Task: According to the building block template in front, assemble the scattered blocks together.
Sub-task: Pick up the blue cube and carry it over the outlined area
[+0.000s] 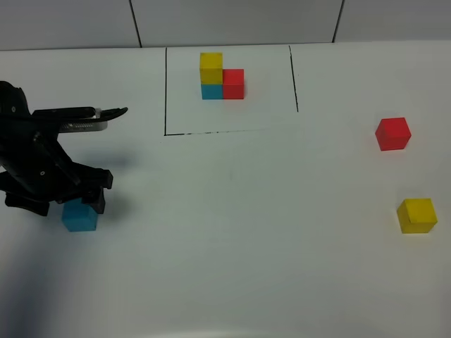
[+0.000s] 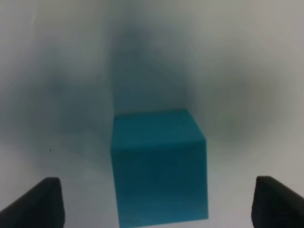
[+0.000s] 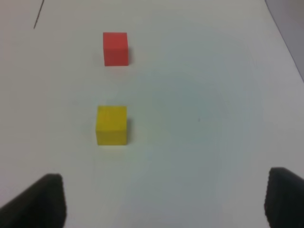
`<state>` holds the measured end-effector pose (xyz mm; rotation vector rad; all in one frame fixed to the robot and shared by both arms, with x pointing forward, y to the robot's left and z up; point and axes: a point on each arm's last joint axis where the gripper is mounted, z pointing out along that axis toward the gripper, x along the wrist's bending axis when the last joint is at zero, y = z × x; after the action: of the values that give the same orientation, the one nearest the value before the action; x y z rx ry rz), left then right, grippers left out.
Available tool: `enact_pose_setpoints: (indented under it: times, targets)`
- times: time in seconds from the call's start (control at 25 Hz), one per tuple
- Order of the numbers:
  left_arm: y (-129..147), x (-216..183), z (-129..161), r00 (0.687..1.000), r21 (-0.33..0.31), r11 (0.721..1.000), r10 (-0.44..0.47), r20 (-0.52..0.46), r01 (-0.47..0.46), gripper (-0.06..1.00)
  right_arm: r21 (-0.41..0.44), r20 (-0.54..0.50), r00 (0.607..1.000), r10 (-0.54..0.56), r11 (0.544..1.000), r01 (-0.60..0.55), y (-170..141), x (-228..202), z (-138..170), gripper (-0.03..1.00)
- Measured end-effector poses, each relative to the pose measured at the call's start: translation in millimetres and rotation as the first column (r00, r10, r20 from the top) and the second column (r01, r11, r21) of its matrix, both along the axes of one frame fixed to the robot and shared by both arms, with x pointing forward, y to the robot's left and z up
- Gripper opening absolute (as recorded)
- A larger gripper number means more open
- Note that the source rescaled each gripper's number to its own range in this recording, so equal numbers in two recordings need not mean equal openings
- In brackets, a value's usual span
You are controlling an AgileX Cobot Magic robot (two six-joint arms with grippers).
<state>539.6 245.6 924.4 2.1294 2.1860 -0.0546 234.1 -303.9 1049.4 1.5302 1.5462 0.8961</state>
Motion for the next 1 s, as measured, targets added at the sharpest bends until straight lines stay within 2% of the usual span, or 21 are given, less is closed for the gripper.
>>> enact_pose_setpoints:
  times: [0.2, 0.28, 0.32, 0.36, 0.44, 0.48, 0.52, 0.68, 0.8, 0.88, 1.0]
  targets:
    - [0, 3, -21, 0.999, 0.009, 1.000, 0.002, -0.051, -0.002, 0.99, 0.000, 0.000, 1.000, 0.000, 1.000, 0.000, 0, 0, 0, 0.77]
    - [0, 3, -26, 0.998, 0.011, 1.000, 0.003, -0.057, -0.003, 0.93, 0.000, 0.000, 1.000, 0.000, 1.000, 0.000, 0, 0, 0, 0.77]
    - [0, 4, -26, 0.999, 0.011, 1.000, 0.004, -0.054, -0.003, 0.84, 0.000, 0.000, 1.000, 0.000, 1.000, 0.000, 0, 0, 0, 0.77]
    - [0, 4, -26, 0.999, 0.011, 1.000, 0.004, -0.049, -0.003, 0.71, 0.000, 0.000, 1.000, 0.000, 1.000, 0.000, 0, 0, 0, 0.77]
    - [0, 5, -26, 0.999, 0.010, 1.000, 0.004, -0.043, -0.004, 0.35, 0.000, 0.000, 1.000, 0.000, 1.000, 0.000, 0, 0, 0, 0.77]
    - [0, 5, -26, 0.999, 0.010, 1.000, 0.004, -0.043, -0.004, 0.08, 0.000, 0.000, 1.000, 0.000, 1.000, 0.000, 0, 0, 0, 0.77]
    - [0, 5, -26, 0.999, 0.010, 1.000, 0.004, -0.043, -0.004, 0.00, 0.000, 0.000, 1.000, 0.000, 1.000, 0.000, 0, 0, 0, 0.77]
    - [-2, 10, -20, 0.997, 0.008, 0.998, -0.057, -0.047, 0.057, 0.00, 0.000, 0.000, 1.000, 0.000, 1.000, 0.000, 0, 0, 0, 0.77]
    - [-10, 16, -7, 0.979, 0.002, 0.981, -0.194, -0.054, 0.195, 0.00, 0.000, 0.000, 1.000, 0.000, 1.000, 0.000, 0, 0, 0, 0.77]
    - [-20, 22, 3, 0.953, 0.001, 0.954, -0.300, -0.041, 0.300, 0.00, 0.000, 0.000, 1.000, 0.000, 1.000, 0.000, 0, 0, 0, 0.77]
    - [-41, 31, 13, 0.881, 0.016, 0.882, -0.470, -0.050, 0.471, 0.00, 0.000, 0.000, 1.000, 0.000, 1.000, 0.000, 0, 0, 0, 0.77]
